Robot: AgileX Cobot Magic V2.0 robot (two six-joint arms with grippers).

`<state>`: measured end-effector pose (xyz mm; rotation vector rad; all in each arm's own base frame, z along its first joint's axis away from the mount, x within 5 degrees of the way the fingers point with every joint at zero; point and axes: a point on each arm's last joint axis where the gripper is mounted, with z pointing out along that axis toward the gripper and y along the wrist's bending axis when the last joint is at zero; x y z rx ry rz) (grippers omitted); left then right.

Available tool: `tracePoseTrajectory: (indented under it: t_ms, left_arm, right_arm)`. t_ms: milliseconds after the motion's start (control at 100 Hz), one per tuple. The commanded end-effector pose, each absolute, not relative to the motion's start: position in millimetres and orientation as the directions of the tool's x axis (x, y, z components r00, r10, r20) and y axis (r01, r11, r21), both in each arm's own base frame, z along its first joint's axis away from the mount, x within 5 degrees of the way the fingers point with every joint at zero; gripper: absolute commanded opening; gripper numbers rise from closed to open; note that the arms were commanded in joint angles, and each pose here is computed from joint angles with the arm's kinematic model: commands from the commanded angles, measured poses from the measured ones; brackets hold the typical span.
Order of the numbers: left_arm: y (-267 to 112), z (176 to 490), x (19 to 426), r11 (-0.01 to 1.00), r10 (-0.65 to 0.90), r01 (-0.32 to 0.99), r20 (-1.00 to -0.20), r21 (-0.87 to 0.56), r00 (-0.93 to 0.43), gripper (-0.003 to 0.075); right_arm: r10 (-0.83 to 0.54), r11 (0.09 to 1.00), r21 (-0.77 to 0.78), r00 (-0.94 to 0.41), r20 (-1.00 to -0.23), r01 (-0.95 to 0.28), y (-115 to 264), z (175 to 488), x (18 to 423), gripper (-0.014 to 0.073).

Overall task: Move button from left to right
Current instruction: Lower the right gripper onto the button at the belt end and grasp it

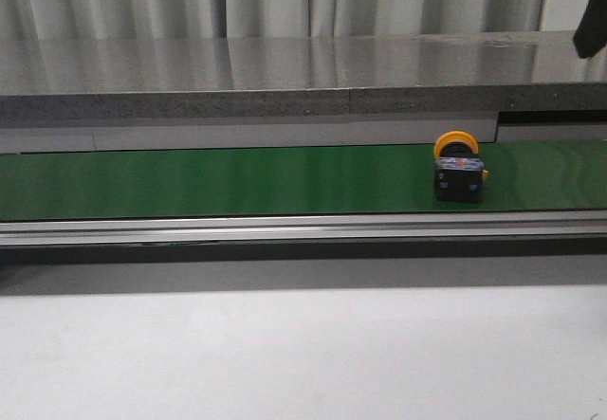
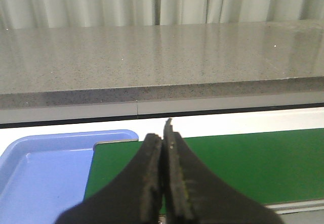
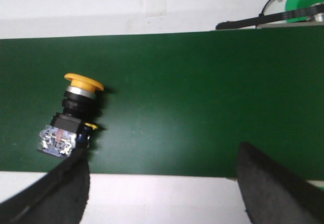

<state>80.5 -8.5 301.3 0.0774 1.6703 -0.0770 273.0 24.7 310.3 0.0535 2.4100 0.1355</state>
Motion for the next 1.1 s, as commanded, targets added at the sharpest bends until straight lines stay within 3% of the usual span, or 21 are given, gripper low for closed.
tracePoseTrajectory:
  t_ms: [0, 330, 730, 810, 980, 1090]
  left_arm:
    - [-8, 316, 81, 0.996, -0.019, 0.088, -1.0, -0.019, -0.009, -0.002]
    - [-8, 316, 81, 0.996, -0.019, 0.088, -1.0, -0.019, -0.009, -0.002]
    - [-8, 316, 81, 0.996, -0.019, 0.088, -1.0, -0.019, -0.009, -0.002]
    - [-8, 316, 81, 0.996, -0.019, 0.088, -1.0, -0.019, -0.009, -0.002]
    - [-8, 316, 81, 0.996, -0.019, 0.088, -1.0, -0.019, -0.009, -0.002]
    - [-8, 316, 81, 0.996, -0.019, 0.088, -1.0, -0.019, -0.009, -0.002]
  right_arm:
    - [0.053, 0.993, 0.109, -0.689, -0.723, -0.039, 31, 324, 289, 0.0594]
    - [0.014, 0.991, 0.11, -0.757, -0.653, -0.076, 53, 293, 337, 0.0594]
    - [-0.003, 0.992, 0.101, -0.821, -0.571, -0.074, 60, 253, 359, 0.0584]
    - [-0.005, 0.992, 0.1, -0.832, -0.554, -0.073, 60, 249, 359, 0.0519]
    - [-0.01, 0.993, 0.097, -0.851, -0.525, -0.071, 60, 246, 357, 0.0267]
    - [-0.011, 0.993, 0.097, -0.859, -0.513, -0.071, 60, 245, 356, 0.0226]
